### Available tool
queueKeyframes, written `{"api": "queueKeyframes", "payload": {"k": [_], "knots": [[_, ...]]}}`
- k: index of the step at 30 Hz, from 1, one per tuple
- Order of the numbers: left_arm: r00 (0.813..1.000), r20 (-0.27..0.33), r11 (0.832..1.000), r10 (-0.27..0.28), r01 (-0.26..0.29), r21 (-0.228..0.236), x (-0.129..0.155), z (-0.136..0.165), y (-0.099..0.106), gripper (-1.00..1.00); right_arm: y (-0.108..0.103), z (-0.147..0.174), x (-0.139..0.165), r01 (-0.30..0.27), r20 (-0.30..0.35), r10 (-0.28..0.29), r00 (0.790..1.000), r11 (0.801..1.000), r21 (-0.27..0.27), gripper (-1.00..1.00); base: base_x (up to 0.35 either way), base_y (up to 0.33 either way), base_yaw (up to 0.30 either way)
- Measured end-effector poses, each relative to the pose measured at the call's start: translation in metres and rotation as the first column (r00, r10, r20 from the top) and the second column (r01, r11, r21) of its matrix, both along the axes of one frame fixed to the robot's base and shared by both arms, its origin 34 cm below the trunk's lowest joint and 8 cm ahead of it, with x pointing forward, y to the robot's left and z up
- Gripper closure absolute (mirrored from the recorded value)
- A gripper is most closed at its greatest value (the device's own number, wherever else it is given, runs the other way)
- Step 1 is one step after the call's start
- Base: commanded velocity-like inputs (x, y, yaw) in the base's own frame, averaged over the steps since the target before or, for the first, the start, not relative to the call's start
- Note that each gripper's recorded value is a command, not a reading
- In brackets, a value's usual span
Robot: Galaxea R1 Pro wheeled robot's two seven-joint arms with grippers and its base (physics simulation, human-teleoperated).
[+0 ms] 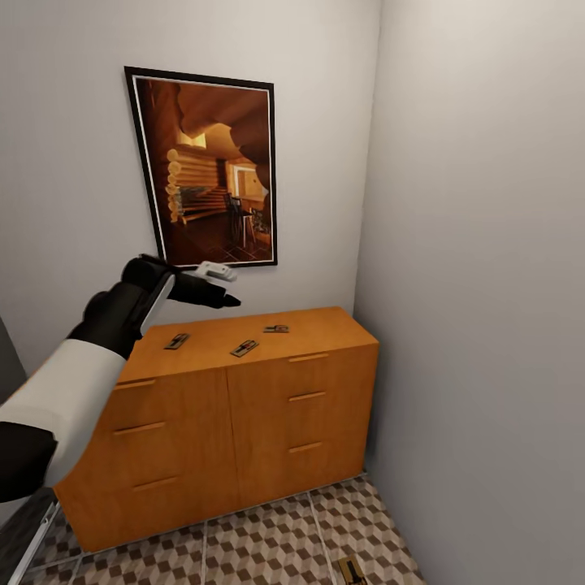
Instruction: Take the four mousetraps from the cabinet in the bathroom and place them on the bathroom floor. Make sure all four end up on the same floor surface, and ensure that at least two of them are either under or directly next to the same bathroom sink.
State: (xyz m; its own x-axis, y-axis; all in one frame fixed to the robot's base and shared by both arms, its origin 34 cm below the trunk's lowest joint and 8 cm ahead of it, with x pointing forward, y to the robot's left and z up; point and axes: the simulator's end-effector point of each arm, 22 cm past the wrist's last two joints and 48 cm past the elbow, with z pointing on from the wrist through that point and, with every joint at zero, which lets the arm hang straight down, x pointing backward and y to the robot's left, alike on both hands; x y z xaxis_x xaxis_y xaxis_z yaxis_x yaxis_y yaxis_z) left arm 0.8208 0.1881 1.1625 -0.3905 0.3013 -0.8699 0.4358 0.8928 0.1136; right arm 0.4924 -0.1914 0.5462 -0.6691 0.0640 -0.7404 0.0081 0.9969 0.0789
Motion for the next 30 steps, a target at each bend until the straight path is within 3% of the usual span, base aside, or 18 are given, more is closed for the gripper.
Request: {"api": "queueKeyframes", "payload": {"k": [18,30], "knots": [[0.994,-0.089,0.998,0.058,-0.056,0.02,0.007,-0.038,0.026,-1.0,0.0,0.0,0.0,0.001,-0.001,-0.001,1.0,1.0,0.0,1.0,0.0,0.0,0.0],[0.994,-0.089,0.998,0.057,-0.054,0.027,0.007,-0.043,0.025,-1.0,0.0,0.0,0.0,0.0,-0.001,0.0,1.0,1.0,0.0,1.0,0.0,0.0,0.0]]}}
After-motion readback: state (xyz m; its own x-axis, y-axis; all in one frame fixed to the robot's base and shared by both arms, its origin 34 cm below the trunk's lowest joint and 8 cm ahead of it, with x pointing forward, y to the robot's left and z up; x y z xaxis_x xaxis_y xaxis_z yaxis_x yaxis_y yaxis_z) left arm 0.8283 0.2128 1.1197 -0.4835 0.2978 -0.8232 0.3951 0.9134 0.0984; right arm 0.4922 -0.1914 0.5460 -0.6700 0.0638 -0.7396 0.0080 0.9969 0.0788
